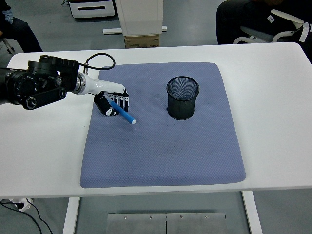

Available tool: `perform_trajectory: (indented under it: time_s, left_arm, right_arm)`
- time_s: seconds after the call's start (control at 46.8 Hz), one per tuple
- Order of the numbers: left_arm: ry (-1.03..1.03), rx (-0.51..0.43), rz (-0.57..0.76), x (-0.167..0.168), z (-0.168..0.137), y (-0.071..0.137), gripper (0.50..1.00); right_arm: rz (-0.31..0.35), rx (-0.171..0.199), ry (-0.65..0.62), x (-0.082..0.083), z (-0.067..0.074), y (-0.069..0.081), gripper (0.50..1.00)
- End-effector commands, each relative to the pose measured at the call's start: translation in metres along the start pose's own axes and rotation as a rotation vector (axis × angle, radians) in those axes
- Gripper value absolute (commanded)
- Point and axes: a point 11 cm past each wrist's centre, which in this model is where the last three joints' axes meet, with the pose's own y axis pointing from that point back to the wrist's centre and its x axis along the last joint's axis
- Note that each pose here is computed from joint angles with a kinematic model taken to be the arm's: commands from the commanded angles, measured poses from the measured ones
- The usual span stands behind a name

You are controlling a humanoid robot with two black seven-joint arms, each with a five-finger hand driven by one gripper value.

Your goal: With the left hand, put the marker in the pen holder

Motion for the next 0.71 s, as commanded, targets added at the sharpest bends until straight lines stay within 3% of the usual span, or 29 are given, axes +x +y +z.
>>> perform_trajectory:
  time_s: [0.0, 0.684]
  left_arm:
    - [0.007, -0.006, 0.013, 0.004, 0.001, 0.001, 0.500]
    - [-0.009, -0.030, 0.118, 0.062, 0.021, 0.022, 0.500]
  right_arm:
    - [0.000, 0.000, 0.000, 0.000, 0.000, 0.000, 1.000]
    - [0.000, 0.000, 0.000, 0.000, 0.000, 0.000, 1.000]
